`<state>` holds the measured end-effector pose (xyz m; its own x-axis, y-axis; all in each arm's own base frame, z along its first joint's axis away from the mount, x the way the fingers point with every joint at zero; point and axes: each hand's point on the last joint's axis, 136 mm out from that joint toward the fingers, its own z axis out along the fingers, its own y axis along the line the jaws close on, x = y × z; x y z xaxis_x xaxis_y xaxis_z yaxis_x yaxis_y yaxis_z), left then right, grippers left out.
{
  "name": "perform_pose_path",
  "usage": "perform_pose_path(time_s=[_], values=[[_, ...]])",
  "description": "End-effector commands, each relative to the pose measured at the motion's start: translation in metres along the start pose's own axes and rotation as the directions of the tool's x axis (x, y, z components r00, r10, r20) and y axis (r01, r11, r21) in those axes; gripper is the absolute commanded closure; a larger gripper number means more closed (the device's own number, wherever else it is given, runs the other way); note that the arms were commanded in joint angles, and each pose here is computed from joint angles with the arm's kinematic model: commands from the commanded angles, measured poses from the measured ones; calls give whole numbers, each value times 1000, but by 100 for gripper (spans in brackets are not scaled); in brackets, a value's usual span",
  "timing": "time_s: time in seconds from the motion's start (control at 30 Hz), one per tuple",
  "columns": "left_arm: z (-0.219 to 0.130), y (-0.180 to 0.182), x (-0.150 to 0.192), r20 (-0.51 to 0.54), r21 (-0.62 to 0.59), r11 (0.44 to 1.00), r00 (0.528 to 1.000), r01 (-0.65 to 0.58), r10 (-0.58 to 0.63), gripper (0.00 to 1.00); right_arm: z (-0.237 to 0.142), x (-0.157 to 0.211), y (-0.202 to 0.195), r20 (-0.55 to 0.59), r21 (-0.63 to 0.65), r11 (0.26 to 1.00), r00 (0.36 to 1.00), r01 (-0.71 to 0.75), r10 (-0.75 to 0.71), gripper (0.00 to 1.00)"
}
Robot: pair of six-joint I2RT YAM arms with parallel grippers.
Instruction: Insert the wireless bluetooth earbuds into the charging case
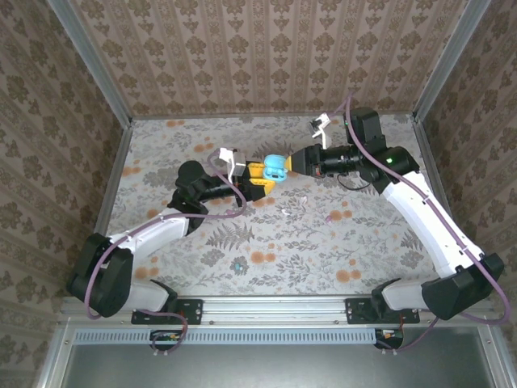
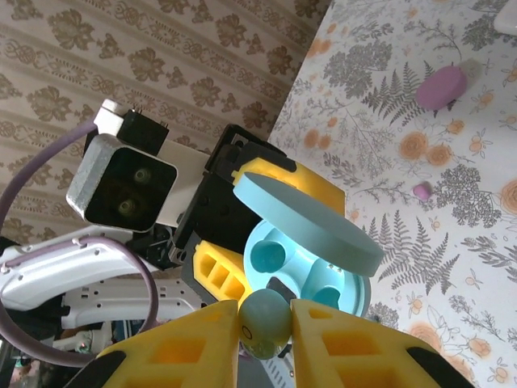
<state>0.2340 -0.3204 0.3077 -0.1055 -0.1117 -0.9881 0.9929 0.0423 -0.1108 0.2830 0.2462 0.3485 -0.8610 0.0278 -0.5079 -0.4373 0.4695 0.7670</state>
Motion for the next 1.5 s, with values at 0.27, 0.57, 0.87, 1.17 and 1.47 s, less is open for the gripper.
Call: perform_pose_path(time_s=[0.27,0.57,0.87,1.17,1.47], values=[[4,-11,-24,45,51,997,997,-58,56,62,-1,11,2,-73,-12,998,996,57,-58,76],[6,-15,-24,42,68,996,997,-60,57,62,3,9,3,-77,-28,996,993,83,-85,76],[7,-15,-24,37,70,996,998,-57,54,62,6,7,12,-75,-65,993,992,95,-100,76],[7,-14,-27,44,66,996,997,-59,56,62,14,17,-10,-135,0,997,988,77,-77,74],[7,-13,-27,46,59,997,998,-55,53,62,12,18,-14,-143,27,996,986,85,-81,68]])
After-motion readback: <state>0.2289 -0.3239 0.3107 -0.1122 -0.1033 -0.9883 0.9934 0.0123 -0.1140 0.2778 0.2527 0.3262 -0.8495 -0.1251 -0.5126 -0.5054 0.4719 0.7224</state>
